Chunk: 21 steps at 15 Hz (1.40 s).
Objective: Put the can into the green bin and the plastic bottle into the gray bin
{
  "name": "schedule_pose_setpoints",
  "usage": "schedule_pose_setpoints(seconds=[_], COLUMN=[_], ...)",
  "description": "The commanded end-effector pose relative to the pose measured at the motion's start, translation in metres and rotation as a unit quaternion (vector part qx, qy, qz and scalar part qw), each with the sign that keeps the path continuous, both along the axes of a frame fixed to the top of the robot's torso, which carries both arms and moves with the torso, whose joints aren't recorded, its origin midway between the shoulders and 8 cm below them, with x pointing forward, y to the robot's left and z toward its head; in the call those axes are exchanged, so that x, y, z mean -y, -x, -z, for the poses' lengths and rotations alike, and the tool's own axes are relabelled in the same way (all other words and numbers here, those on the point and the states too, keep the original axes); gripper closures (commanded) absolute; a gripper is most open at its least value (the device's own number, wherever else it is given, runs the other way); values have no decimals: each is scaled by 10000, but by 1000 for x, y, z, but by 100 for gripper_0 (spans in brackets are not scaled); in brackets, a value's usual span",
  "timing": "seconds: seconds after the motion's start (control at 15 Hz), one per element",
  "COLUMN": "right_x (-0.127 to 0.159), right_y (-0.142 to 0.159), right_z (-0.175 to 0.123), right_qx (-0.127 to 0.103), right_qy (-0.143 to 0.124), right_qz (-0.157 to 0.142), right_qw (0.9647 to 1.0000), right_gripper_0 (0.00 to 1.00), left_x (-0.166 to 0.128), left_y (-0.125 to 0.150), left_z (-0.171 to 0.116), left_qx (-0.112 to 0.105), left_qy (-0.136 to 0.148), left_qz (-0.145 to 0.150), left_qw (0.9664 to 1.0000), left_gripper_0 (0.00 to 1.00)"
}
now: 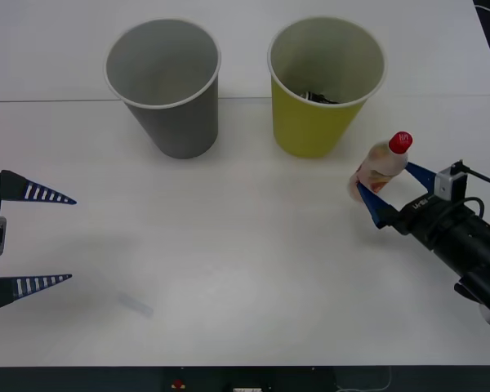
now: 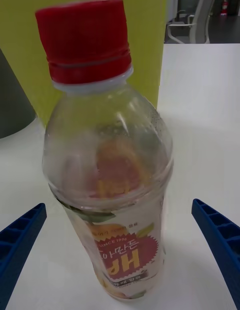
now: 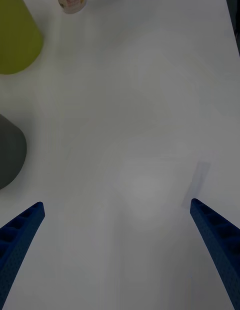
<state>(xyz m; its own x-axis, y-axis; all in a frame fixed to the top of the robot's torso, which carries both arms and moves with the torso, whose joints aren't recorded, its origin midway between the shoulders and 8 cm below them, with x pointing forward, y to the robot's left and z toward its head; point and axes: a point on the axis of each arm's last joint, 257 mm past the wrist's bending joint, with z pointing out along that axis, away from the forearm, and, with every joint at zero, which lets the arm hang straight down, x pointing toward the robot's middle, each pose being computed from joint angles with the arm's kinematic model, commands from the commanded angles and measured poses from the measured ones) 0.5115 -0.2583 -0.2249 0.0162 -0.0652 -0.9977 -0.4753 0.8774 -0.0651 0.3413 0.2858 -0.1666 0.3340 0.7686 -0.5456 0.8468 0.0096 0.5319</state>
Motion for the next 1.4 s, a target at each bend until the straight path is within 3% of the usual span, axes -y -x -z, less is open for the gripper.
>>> schedule_pose_setpoints(seconds=[0.07,0.4,0.47,0.53,0.6,1.0,1.33,1.4], right_x=[-7,-19,-21,-23,-24,-33,-40,-42], right_y=[-9,-15,-16,-17,-17,-16,1,8], right_z=[-2,-2,-1,-2,-2,-4,-15,-17], right_qx=[47,64,64,79,79,104,144,41], right_qy=[226,312,337,354,363,376,453,358], right_qz=[-5,-30,-40,-55,-64,-193,-658,-824], right_qw=[9997,9995,9994,9993,9993,9991,9967,9959], right_gripper_0=[0,0,12,95,100,100,100,100], left_x=[0,0,0,0,0,0,0,0], left_y=[0,0,0,0,0,0,0,0], left_z=[0,0,0,0,0,0,0,0], left_qx=[0,0,0,0,0,0,0,0], left_qy=[0,0,0,0,0,0,0,0], left_qz=[0,0,0,0,0,0,0,0], left_qw=[10000,10000,10000,10000,10000,10000,10000,10000], left_gripper_0=[0,0,0,0,0,0,0,0])
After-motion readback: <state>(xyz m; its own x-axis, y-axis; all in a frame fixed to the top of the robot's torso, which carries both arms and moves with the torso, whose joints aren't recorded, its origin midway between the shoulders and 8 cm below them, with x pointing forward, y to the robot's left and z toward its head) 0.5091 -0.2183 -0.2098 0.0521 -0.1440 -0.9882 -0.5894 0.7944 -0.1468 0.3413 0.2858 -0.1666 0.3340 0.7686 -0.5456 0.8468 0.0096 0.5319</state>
